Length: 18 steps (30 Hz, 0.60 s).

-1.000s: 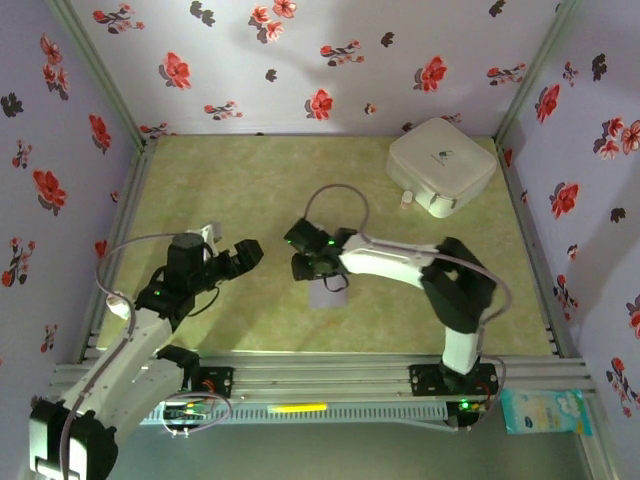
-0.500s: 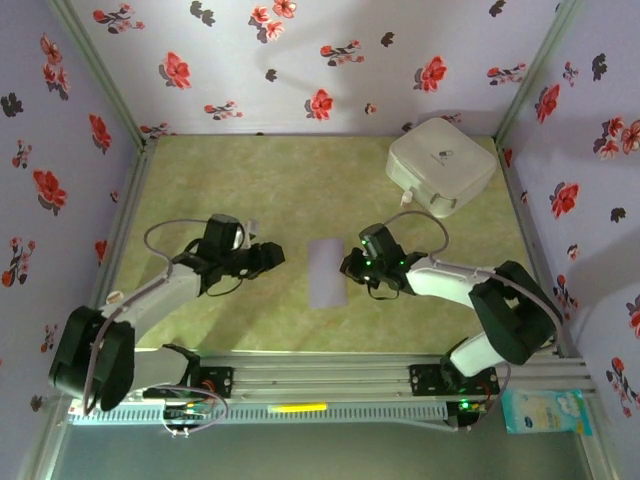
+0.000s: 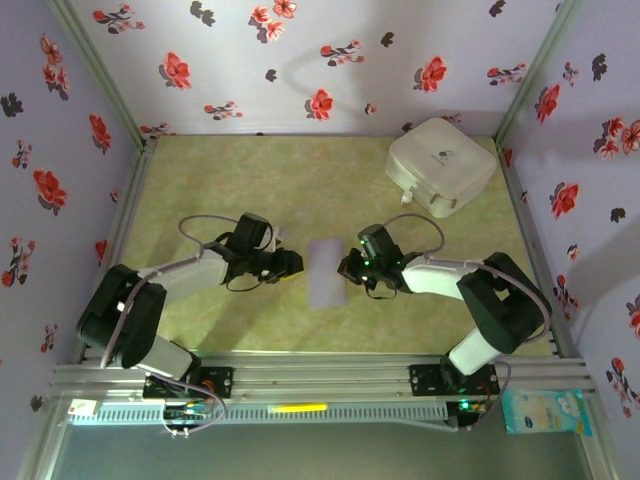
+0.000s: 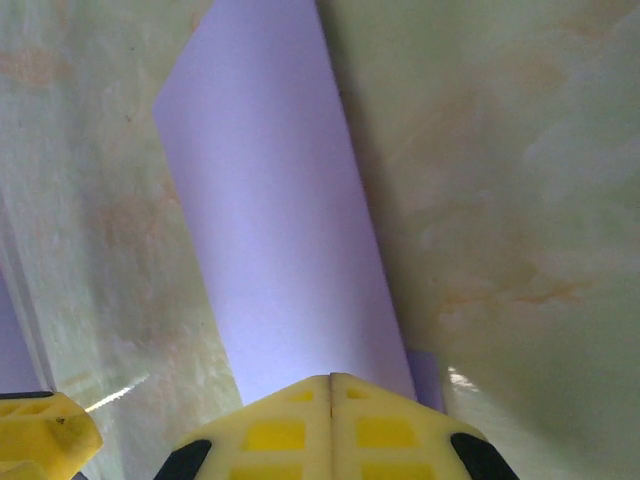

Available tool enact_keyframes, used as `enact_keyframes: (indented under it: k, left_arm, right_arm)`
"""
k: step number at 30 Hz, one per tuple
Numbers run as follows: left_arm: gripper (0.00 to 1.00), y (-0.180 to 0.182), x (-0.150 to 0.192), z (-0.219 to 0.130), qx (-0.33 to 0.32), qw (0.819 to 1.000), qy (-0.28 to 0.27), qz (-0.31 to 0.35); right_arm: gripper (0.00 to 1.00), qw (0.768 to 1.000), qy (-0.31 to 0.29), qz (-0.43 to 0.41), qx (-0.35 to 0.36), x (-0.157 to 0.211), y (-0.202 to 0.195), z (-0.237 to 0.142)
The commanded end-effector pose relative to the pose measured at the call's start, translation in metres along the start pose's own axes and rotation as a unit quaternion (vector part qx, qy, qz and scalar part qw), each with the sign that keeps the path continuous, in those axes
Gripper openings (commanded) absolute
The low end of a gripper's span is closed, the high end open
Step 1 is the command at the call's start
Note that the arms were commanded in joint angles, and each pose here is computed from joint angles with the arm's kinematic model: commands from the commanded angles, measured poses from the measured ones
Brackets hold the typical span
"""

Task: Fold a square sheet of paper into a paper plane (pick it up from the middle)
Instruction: Third fold the triangle at the center of the table.

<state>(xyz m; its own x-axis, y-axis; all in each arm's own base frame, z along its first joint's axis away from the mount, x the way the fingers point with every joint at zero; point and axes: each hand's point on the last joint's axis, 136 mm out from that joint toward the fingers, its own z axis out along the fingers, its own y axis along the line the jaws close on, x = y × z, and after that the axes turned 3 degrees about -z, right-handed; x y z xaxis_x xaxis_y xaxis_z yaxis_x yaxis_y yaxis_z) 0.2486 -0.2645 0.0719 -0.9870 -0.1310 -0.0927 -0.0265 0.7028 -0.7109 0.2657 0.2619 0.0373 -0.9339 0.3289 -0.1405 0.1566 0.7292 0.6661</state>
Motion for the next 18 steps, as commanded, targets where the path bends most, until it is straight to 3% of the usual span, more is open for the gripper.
enact_keyframes:
  k: [1,18]
  left_arm:
    - [0.35,-0.01,-0.003,0.006,0.01,1.0,0.007,-0.002]
    - [0.41,0.0,-0.002,0.027,-0.007,0.999,0.026,-0.024]
  right_arm:
    - [0.02,1.0,0.01,0.005,0.011,0.004,-0.013,0.0]
    - [0.02,0.998,0.012,0.035,0.048,0.012,-0.051,0.007]
